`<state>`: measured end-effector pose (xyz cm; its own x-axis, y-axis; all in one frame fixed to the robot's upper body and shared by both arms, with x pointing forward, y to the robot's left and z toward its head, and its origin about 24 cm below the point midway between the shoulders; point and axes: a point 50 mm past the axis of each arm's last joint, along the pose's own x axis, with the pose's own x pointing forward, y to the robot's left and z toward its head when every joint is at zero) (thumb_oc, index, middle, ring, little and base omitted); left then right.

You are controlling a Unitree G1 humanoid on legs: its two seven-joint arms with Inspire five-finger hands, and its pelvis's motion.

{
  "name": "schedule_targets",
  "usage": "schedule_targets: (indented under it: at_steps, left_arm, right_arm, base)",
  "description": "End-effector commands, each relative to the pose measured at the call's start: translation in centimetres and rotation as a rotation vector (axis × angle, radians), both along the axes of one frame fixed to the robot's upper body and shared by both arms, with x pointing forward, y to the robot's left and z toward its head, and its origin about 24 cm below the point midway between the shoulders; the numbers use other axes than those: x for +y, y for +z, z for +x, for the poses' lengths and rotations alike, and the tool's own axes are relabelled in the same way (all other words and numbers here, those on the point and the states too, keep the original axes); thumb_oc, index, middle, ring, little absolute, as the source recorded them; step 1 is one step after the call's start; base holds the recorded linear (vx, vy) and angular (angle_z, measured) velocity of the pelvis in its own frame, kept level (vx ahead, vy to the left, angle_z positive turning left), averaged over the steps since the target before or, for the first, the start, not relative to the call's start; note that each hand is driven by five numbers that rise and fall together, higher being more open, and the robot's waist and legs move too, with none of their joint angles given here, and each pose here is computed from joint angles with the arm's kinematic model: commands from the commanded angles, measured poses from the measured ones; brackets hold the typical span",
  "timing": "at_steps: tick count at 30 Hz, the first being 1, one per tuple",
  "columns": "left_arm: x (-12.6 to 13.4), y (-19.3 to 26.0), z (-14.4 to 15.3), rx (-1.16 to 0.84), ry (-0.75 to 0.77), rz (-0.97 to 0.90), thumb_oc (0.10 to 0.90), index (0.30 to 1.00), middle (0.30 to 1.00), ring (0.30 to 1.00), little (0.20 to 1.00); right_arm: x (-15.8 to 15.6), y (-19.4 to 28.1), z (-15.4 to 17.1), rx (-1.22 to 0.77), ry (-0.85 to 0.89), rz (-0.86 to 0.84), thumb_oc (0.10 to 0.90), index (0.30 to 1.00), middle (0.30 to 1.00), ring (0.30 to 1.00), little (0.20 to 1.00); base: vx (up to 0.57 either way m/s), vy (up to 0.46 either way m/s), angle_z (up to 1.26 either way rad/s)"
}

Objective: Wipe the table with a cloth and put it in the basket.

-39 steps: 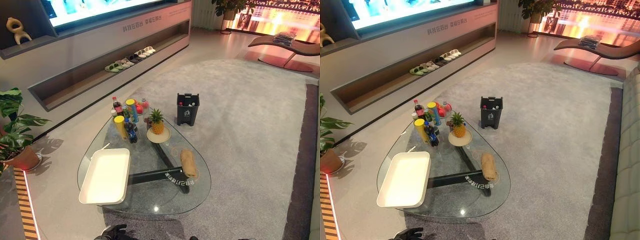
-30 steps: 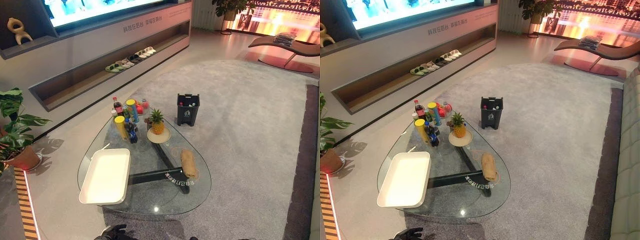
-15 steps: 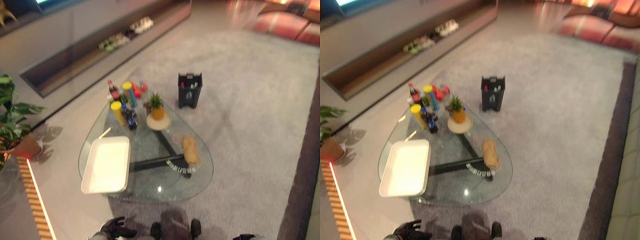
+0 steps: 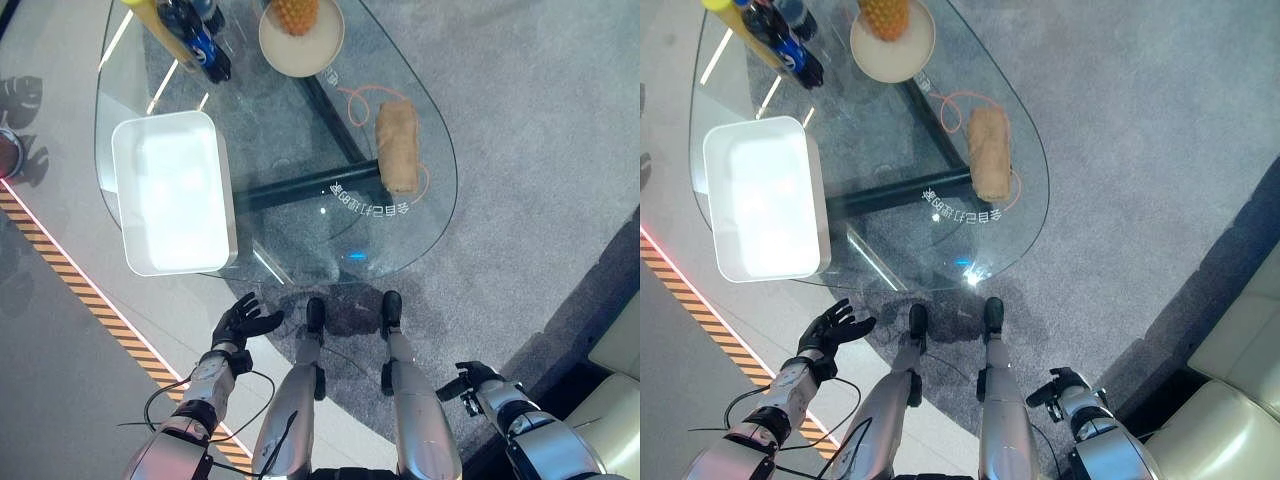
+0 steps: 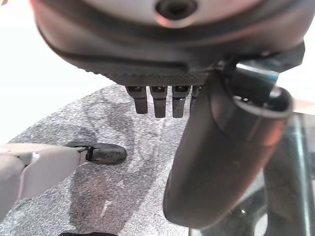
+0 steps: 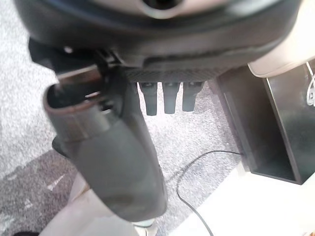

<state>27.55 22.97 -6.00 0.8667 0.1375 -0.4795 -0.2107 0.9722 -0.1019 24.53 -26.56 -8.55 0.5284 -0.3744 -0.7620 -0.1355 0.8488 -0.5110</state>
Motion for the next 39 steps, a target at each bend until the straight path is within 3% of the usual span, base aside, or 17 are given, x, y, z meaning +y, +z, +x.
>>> schedule_targets:
  at_steps: [1,8,21,26,30,34,36,39]
  left_arm:
    - [3.1,0.4,-0.7,-0.007,0.101,0.021,0.8,0.9,0.9,0.9,0.9]
    - [3.3,0.9,-0.3,-0.021,0.1,0.03,0.8,0.9,0.9,0.9,0.9]
    - [3.5,1.2,-0.2,-0.033,0.091,0.032,0.8,0.9,0.9,0.9,0.9]
    - [3.6,1.3,0.0,-0.029,0.088,0.032,0.8,0.9,0.9,0.9,0.9]
    - [3.7,1.6,0.2,-0.031,0.087,0.039,0.8,0.9,0.9,0.9,0.9]
    - [3.6,1.4,0.0,-0.031,0.086,0.046,0.8,0.9,0.9,0.9,0.9]
    - [3.2,1.0,-0.4,-0.031,0.083,0.046,0.8,0.9,0.9,0.9,0.9]
    - [2.8,0.8,-0.5,-0.037,0.075,0.039,0.8,0.9,0.9,0.9,0.9]
  right_arm:
    - [-3.4,0.1,-2.1,0.033,-0.079,-0.089,0.8,0.9,0.9,0.9,0.9]
    - [-4.2,2.2,0.2,-0.111,-0.1,-0.144,0.8,0.9,0.9,0.9,0.9]
    - [-5.5,4.3,1.7,-0.26,-0.137,-0.178,0.8,0.9,0.9,0.9,0.9]
    - [-6.5,6.8,3.2,-0.472,-0.248,-0.212,0.8,0.9,0.9,0.9,0.9]
    - [-7.3,12.6,6.7,-0.813,-0.356,-0.168,0.8,0.9,0.9,0.9,0.9]
    - [-6.5,16.7,8.7,-1.023,-0.38,-0.139,0.8,0.9,0.9,0.9,0.9]
    - [-5.2,21.8,10.6,-1.248,-0.386,-0.096,0.8,0.9,0.9,0.9,0.9]
    - [-3.4,26.9,12.0,-1.418,-0.352,-0.059,0.8,0.9,0.9,0.9,0.9]
  base:
    - [-0.03,-0.028,0.06]
    - [-0.04,-0.042,0.1]
    - [-0.01,-0.013,-0.02]
    - [0.0,0.007,-0.01]
    - [0.0,0.0,0.0]
    - [-0.01,-0.006,0.03]
    - [-0.01,0.004,0.02]
    - [-0.03,0.039,-0.03]
